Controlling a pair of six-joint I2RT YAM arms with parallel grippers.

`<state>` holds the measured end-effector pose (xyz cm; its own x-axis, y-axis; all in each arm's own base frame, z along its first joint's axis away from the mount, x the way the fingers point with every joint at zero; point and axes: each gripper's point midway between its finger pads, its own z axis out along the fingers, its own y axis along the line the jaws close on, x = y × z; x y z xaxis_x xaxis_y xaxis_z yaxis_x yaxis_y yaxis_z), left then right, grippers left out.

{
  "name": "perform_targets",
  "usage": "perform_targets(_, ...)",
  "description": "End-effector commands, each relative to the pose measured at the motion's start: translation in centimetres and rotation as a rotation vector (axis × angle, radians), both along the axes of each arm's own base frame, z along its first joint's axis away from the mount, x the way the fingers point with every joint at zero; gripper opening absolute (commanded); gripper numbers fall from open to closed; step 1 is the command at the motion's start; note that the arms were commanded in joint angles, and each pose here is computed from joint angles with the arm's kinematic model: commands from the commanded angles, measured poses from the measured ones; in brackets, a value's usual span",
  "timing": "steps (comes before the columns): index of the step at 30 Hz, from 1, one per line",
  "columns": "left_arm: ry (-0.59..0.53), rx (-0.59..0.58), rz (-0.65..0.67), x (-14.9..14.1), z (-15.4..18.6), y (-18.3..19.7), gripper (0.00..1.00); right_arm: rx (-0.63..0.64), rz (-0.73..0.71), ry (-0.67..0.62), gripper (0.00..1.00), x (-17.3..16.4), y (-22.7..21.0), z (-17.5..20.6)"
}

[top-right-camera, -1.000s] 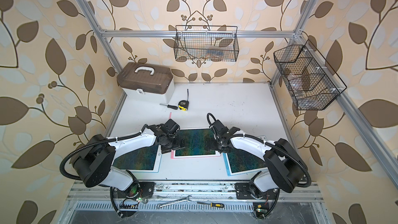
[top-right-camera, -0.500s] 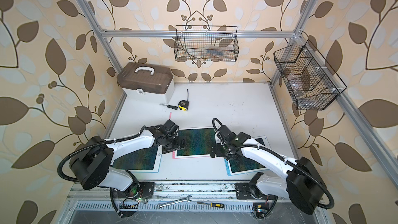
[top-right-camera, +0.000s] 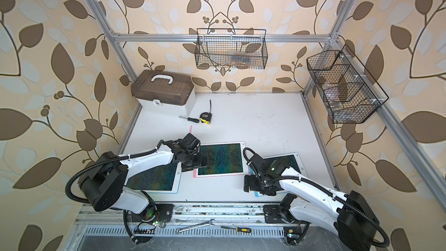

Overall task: Place the stylus back onto the writing tablet
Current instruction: Move the writing tablet to the center of the board, then adjust the writing tablet at the center of the board.

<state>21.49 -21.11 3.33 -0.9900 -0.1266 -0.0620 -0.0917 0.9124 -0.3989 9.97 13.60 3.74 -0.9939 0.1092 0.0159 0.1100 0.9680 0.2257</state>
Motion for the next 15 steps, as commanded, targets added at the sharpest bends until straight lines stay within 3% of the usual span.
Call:
perform_targets(1,0.072,0.031,-0.022,-1.5,-2.0,0.7,0.99,-0.023,-0.017,0.061,0.98,-1.7,-0.5,-0.7)
perform_targets(15,0.069,0.02,-0.018,-1.8,-1.8,0.9,0.99,-0.009,-0.069,0.056,0.97,-2.2,-0.1,-2.4)
